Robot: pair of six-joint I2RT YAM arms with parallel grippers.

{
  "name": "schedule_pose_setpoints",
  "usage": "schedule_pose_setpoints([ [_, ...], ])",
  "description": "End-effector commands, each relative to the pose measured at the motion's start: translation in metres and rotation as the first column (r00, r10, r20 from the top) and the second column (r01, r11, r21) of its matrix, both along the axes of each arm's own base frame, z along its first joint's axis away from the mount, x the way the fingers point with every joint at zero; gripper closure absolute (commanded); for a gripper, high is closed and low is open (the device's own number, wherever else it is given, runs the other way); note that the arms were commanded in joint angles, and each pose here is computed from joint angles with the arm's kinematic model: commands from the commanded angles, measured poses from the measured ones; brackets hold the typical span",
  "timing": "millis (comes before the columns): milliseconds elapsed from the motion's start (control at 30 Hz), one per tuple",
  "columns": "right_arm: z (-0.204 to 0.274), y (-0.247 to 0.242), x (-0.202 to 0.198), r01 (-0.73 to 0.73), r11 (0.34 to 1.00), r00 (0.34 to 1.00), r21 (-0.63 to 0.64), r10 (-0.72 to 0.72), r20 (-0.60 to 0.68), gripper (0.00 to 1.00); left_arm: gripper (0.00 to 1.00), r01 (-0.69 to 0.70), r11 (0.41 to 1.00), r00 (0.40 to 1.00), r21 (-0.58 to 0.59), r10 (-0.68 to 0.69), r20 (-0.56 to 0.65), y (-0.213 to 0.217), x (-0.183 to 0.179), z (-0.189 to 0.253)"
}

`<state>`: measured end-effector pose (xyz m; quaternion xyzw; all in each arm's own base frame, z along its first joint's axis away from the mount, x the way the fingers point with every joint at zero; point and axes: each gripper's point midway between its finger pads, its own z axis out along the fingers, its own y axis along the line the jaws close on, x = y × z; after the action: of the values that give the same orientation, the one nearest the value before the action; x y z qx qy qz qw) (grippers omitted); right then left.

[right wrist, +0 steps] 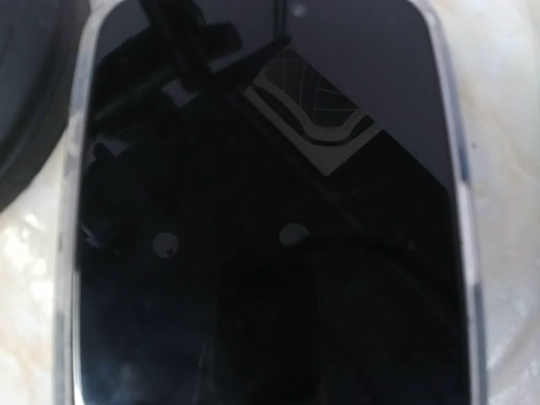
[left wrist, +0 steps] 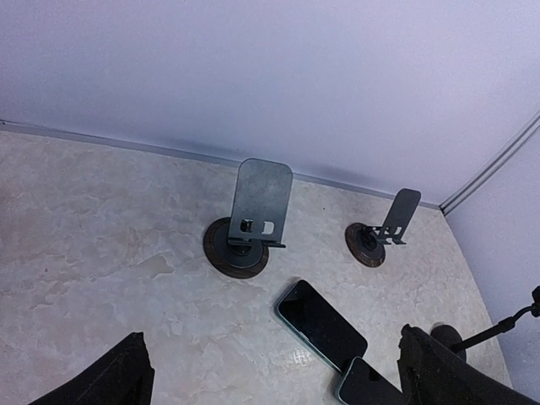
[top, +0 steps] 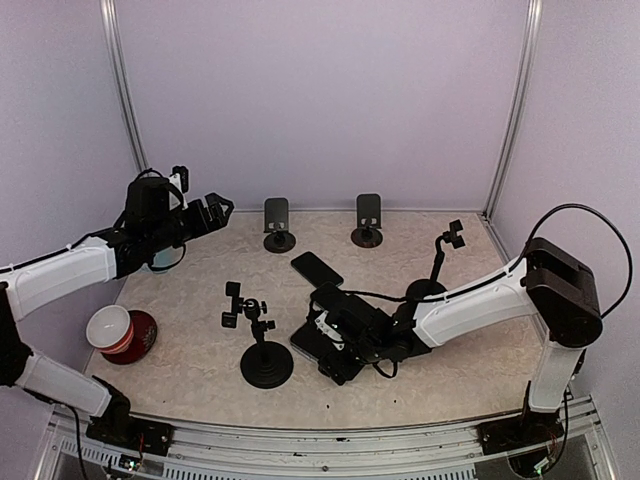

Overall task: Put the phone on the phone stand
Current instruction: Place the phone at the center of the board, then pick up the phone.

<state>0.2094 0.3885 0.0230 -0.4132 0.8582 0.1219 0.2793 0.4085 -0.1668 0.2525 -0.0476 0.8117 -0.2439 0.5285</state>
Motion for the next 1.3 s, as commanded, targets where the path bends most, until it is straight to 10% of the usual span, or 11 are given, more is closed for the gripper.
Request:
schedule_pose_setpoints([
  [0, -0.003, 0.003, -0.001, -0.003, 1.0, 1.0, -0.009, 0.003, 0.003, 0.35, 0.01, 0.008, 1.0, 1.0, -0.001, -0.008, -0.013, 0.001, -0.021, 0.006],
  [1267, 0.053, 0.015, 0.005, -0.063, 0.992, 0.998, -0.11, 0.062, -0.009, 0.0, 0.01, 0.128, 0.971, 0.992, 0.203, -0.123, -0.037, 0.027, -0.085, -0.013],
])
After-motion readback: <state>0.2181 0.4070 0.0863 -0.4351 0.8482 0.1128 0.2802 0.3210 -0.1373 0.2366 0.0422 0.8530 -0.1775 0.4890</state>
